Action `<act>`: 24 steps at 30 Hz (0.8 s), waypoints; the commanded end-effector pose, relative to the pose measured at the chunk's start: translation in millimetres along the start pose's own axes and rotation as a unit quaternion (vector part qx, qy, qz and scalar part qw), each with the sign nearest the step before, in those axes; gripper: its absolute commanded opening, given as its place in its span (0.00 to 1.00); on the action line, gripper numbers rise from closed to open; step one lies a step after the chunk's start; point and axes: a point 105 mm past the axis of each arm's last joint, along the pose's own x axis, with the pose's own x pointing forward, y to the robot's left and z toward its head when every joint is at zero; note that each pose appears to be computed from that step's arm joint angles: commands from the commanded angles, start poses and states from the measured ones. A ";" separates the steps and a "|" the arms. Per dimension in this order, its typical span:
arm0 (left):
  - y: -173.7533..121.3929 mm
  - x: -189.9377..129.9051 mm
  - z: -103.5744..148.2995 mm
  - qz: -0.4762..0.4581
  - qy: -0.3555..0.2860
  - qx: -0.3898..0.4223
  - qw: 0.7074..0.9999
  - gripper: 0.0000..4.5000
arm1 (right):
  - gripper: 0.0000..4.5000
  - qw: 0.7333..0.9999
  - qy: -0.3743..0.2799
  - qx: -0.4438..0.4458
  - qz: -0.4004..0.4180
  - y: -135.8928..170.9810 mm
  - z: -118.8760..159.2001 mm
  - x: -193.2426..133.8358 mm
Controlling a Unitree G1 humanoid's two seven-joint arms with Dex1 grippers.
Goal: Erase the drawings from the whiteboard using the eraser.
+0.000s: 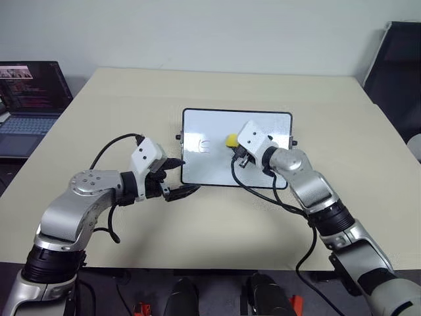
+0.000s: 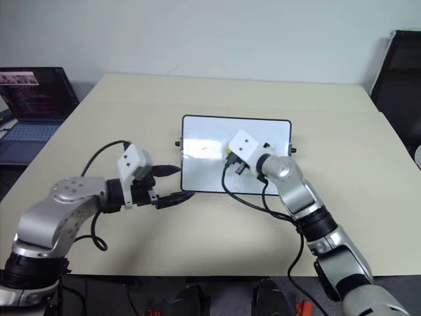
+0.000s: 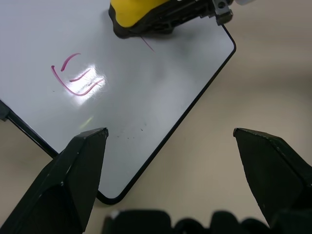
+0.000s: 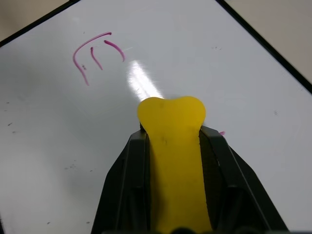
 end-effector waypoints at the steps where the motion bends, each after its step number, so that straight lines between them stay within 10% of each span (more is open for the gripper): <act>1: -0.1 -1.6 10.8 0.001 -0.019 0.020 1.000 1.00 | 0.22 0.996 0.015 0.002 -0.090 -36.2 -6.4 -3.0; 15: -2.6 -2.8 13.0 0.000 -0.016 0.022 1.000 1.00 | 0.22 0.995 0.070 0.011 0.077 25.8 -35.5 -16.0; 24: -3.3 -3.5 9.3 0.001 -0.010 0.016 1.000 1.00 | 0.22 0.990 0.022 -0.078 -0.120 -44.0 -7.1 -5.9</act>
